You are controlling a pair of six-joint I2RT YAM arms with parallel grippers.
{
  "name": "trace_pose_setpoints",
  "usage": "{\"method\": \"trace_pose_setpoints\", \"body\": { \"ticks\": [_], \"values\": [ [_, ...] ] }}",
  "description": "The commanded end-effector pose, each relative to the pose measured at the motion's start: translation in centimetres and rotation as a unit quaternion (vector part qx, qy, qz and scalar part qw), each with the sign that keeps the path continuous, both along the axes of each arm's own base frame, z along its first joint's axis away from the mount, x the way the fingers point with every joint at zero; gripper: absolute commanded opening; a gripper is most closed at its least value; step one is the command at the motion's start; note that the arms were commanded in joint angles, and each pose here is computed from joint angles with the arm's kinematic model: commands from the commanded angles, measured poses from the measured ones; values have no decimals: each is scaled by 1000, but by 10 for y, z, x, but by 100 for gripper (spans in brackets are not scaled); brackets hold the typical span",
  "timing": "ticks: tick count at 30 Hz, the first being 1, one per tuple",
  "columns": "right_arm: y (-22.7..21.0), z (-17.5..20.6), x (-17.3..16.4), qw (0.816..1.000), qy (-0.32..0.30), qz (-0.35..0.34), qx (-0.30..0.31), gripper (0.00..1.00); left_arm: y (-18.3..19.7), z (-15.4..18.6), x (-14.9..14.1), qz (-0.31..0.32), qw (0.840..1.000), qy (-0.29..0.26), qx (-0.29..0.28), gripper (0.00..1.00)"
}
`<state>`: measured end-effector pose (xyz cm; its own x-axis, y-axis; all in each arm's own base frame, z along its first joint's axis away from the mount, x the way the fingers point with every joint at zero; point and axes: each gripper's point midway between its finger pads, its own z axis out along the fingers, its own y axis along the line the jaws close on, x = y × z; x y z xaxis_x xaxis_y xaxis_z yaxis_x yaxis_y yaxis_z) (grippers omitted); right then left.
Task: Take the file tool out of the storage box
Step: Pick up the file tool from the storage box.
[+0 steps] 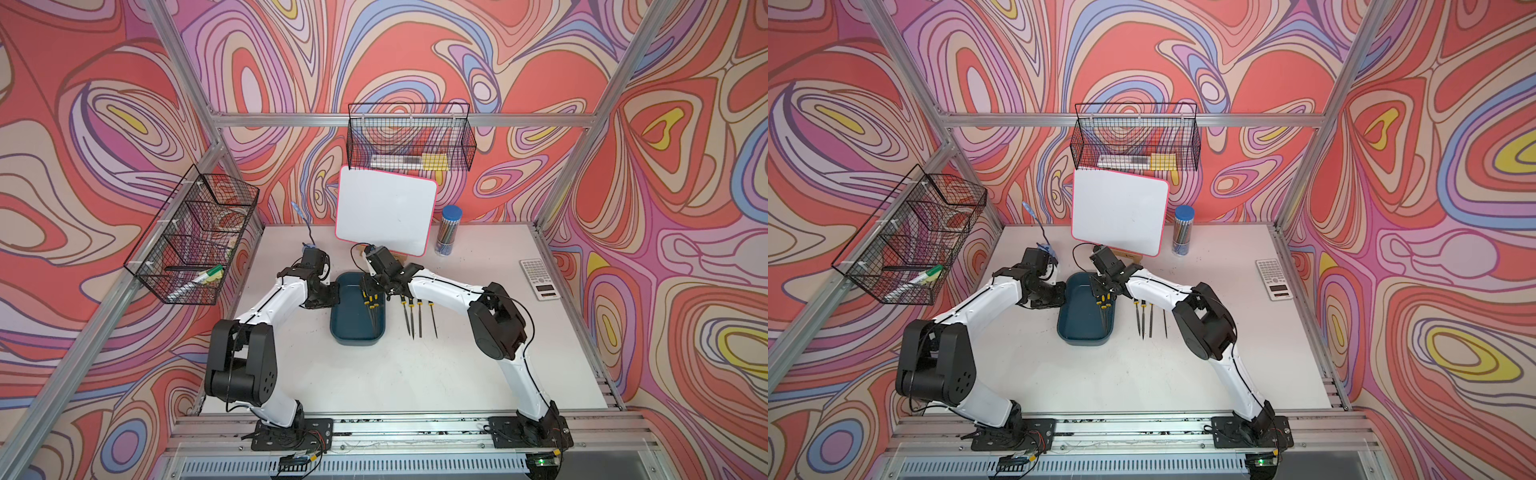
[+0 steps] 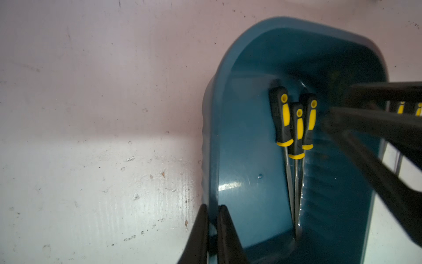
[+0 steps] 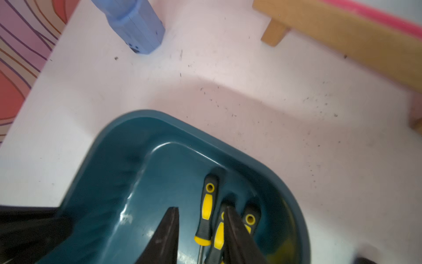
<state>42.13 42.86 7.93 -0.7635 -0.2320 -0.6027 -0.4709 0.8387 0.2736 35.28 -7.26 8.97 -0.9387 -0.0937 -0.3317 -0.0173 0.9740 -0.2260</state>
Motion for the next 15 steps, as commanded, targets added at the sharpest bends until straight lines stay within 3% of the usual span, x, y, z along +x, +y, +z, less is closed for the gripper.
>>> {"method": "trace_pose_setpoints", "body": {
  "ticks": [1,15],
  "values": [
    [9,-4,-6,1000,13,18,-7,34,-1,20,2,-9,1000,-20,1,0],
    [19,-39,-4,999,30,26,-24,34,0,18,-1,-11,1000,-18,5,0]
  ]
}}
